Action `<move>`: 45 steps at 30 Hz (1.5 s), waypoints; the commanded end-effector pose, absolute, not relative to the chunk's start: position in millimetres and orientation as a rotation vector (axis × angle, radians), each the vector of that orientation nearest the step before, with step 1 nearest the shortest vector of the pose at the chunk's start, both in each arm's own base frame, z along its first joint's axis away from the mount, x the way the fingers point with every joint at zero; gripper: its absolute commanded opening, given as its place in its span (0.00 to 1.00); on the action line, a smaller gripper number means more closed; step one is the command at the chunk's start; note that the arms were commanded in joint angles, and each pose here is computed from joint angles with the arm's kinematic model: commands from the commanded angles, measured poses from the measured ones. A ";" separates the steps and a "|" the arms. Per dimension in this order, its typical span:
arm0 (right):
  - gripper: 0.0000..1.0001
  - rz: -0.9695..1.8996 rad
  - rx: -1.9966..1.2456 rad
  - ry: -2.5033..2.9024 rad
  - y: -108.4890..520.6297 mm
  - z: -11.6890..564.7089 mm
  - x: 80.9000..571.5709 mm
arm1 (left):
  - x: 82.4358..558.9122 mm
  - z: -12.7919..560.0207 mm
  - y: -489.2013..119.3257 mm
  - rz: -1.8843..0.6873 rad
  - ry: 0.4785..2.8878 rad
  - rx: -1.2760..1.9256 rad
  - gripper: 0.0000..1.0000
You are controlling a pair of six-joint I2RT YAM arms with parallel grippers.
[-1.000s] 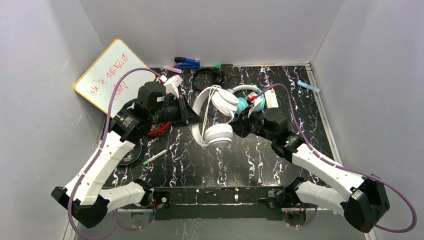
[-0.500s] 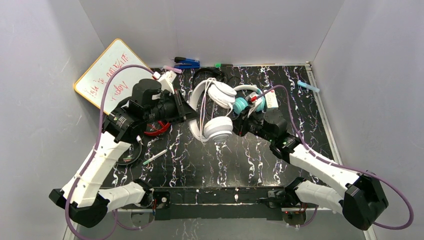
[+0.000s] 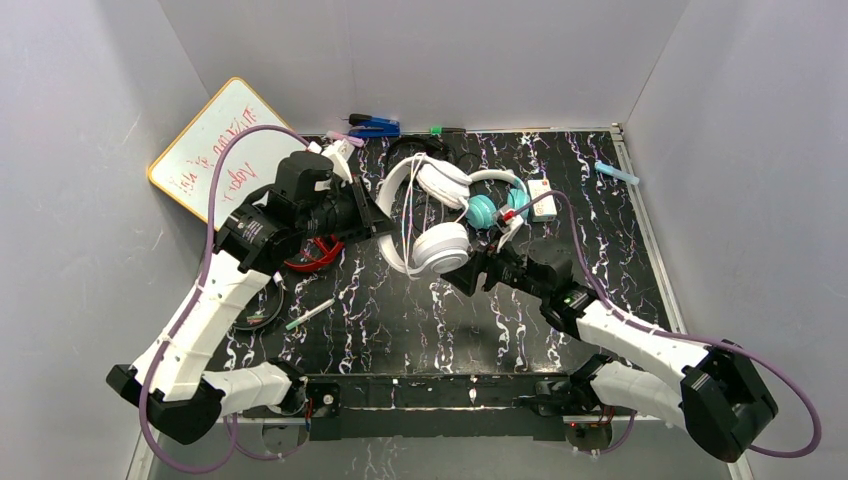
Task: Wrap the headphones
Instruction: Wrap the headphones cable around the headphones.
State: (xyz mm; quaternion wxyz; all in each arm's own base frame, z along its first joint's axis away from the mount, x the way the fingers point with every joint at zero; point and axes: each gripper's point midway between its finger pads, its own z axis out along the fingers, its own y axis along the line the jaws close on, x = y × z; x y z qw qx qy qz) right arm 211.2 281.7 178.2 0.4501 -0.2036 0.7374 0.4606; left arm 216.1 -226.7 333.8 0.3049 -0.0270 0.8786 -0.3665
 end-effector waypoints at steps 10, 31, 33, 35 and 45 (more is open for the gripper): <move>0.89 1.129 -0.310 1.711 309.7 221.2 275.4 | 212.2 361.0 -227.0 -1.020 2.260 -0.061 0.00; 0.01 1.107 -0.273 1.827 290.6 192.1 253.2 | 227.0 334.3 -205.3 -0.790 2.315 -0.091 0.00; 0.01 1.101 -0.262 1.872 283.2 181.3 244.2 | 228.1 336.8 -205.4 -0.797 2.299 -0.098 0.00; 0.01 1.136 -0.271 1.925 284.0 171.2 233.5 | 230.3 341.9 -207.9 -0.824 2.278 -0.124 0.00; 0.01 1.317 -0.359 1.963 318.0 178.8 174.8 | 249.3 326.8 -214.0 -0.834 2.259 -0.266 0.00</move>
